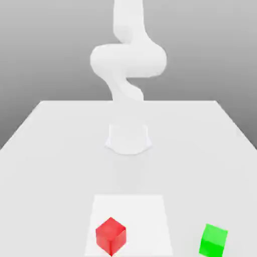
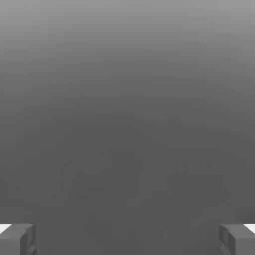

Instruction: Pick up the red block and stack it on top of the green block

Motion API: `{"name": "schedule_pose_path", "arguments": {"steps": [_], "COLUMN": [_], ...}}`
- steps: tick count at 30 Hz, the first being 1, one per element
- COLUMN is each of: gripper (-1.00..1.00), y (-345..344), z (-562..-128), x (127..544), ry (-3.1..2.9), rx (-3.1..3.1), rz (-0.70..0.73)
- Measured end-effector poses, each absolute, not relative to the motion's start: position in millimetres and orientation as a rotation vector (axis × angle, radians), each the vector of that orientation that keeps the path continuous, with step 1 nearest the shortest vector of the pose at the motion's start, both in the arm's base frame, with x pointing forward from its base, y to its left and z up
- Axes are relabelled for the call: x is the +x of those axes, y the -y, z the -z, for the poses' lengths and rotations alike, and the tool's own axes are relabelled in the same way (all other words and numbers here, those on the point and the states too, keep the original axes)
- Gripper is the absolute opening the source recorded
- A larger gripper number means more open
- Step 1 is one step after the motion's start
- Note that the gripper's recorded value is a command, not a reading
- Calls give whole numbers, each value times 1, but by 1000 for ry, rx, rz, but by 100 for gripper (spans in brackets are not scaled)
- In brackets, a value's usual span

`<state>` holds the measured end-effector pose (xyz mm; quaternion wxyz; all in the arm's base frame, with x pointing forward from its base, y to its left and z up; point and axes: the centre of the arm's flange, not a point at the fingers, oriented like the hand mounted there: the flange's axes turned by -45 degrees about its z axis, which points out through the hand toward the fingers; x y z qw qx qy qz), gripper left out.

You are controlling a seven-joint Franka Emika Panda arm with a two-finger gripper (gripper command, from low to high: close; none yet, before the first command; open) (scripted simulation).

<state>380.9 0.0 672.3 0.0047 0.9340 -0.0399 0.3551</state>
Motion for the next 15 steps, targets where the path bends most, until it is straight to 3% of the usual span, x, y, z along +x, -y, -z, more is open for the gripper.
{"name": "schedule_pose_path", "arguments": {"steps": [7,15], "gripper": [0,0], "y": [12,32], "z": [-547,-393], "x": [456,492], "ry": [412,724], "rx": [2971,2981], "rz": [-794,-444]}}
